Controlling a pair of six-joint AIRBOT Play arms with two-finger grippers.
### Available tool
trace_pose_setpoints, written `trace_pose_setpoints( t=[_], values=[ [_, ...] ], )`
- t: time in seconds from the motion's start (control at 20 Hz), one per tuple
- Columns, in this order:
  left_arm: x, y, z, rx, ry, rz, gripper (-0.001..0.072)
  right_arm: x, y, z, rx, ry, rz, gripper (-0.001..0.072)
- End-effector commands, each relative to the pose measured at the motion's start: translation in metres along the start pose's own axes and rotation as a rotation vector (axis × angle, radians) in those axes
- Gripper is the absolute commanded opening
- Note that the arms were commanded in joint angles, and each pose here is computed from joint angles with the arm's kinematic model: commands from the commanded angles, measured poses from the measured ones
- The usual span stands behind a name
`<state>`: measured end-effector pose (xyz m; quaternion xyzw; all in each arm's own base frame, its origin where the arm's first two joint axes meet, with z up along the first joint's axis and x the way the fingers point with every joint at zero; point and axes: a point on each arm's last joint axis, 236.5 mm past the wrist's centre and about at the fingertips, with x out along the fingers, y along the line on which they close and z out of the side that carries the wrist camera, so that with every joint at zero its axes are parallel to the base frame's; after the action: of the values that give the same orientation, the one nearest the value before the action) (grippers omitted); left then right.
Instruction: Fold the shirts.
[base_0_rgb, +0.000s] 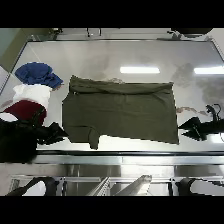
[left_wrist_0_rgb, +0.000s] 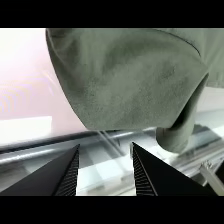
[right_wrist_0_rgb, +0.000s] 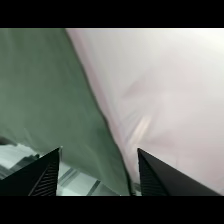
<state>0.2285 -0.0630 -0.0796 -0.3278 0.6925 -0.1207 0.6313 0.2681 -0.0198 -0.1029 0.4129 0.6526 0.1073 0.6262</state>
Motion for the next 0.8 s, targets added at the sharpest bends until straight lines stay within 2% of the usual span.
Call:
trace_pose_setpoints(
  t=[0.0,0.2,0.55,0.75],
  values=[
    [0.006,-0.003,0.008,-0.009,-0.111,-0.024,0.0344,0.025,0.002,-0.012,-0.036,0.048,-0.021,0.0418],
    [0.015,0.002,0.009,-0.031,-0.138,-0.037,0.0344,0.046,0.02,-0.015,-0.114,0.08,-0.043,0.0418],
    [0.026,0.02,0.002,-0.052,-0.142,0.013,0.0344,0.054,0.034,-0.017,-0.132,0.091,-0.021,0.0419],
    [0.034,0.004,0.018,-0.076,-0.21,-0.076,0.0345,0.054,0.035,-0.017,-0.13,0.089,-0.017,0.0419]
  ],
)
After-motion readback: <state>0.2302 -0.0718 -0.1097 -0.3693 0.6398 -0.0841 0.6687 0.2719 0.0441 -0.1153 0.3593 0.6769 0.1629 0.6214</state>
